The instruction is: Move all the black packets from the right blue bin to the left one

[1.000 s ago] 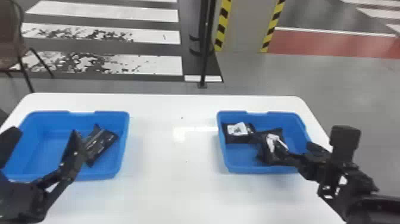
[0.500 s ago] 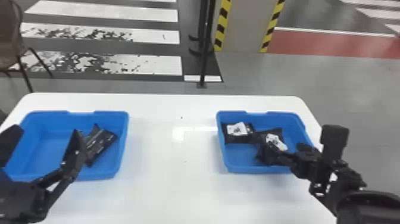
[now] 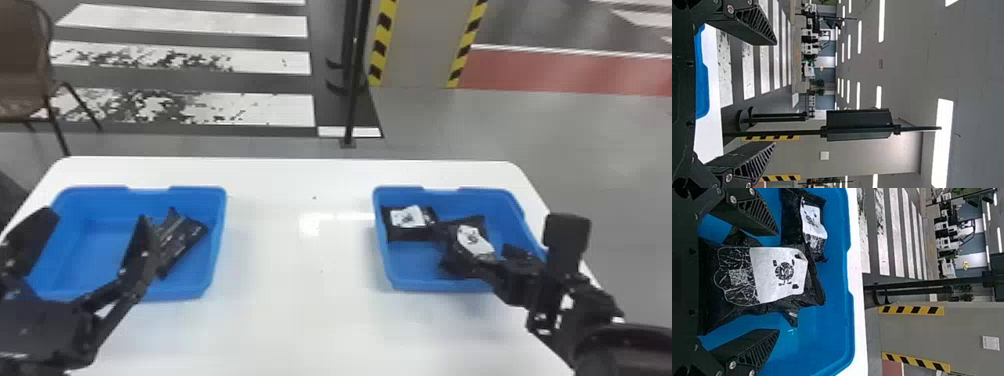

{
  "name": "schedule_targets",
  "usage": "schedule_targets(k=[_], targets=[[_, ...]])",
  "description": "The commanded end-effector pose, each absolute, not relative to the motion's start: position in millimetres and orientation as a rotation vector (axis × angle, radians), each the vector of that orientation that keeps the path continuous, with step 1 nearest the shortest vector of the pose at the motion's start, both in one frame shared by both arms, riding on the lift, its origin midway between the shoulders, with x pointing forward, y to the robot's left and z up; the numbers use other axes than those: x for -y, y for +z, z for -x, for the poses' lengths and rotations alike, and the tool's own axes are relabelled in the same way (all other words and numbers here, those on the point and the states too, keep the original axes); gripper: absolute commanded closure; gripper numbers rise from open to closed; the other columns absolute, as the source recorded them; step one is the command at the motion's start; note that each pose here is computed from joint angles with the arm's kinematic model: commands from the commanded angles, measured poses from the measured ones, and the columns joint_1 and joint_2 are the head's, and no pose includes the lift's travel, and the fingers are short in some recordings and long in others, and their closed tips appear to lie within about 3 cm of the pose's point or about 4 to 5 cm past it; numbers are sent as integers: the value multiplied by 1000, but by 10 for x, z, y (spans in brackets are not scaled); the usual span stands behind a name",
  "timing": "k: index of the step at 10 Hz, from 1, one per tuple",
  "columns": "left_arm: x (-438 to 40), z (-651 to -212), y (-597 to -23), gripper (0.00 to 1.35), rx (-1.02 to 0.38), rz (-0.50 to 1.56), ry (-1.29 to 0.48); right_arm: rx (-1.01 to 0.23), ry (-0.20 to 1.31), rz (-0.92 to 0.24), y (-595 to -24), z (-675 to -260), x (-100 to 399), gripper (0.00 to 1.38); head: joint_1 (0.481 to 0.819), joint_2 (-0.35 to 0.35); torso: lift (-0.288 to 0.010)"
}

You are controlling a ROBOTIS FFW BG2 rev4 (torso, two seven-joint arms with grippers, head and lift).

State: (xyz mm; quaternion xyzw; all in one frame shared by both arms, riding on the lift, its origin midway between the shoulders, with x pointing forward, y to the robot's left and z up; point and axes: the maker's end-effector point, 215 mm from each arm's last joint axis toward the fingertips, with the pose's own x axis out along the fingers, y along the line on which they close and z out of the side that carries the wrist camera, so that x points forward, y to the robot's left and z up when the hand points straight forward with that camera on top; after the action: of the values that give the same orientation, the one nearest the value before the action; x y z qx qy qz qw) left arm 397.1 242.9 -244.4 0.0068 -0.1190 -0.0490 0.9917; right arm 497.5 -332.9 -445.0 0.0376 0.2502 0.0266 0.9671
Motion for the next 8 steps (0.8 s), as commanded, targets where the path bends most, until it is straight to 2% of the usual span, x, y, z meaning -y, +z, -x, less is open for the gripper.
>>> schedule_targets(k=[1, 2, 3, 5, 6, 8], targets=[[-2419, -3971, -2431, 136, 243, -17, -101, -521, 57, -86, -4484, -4962, 3307, 234, 695, -112, -140], [-2412, -3971, -2433, 136, 243, -17, -101, -523, 61, -90, -4484, -4968, 3287, 387, 695, -113, -140], [-2408, -3971, -2433, 139, 242, -17, -103, -542, 62, -95, -4515, -4939, 3272, 611, 695, -111, -140], [-2419, -3970, -2438, 140, 243, -19, -101, -568, 59, -106, -4565, -4900, 3252, 737, 695, -109, -140], [-2422, -3968, -2431, 140, 245, -19, -100, -574, 55, -104, -4557, -4893, 3247, 846, 695, -107, -140], [-2432, -3966, -2423, 145, 248, -19, -97, -548, 73, -114, -4424, -4914, 3159, 881, 695, -103, -140]])
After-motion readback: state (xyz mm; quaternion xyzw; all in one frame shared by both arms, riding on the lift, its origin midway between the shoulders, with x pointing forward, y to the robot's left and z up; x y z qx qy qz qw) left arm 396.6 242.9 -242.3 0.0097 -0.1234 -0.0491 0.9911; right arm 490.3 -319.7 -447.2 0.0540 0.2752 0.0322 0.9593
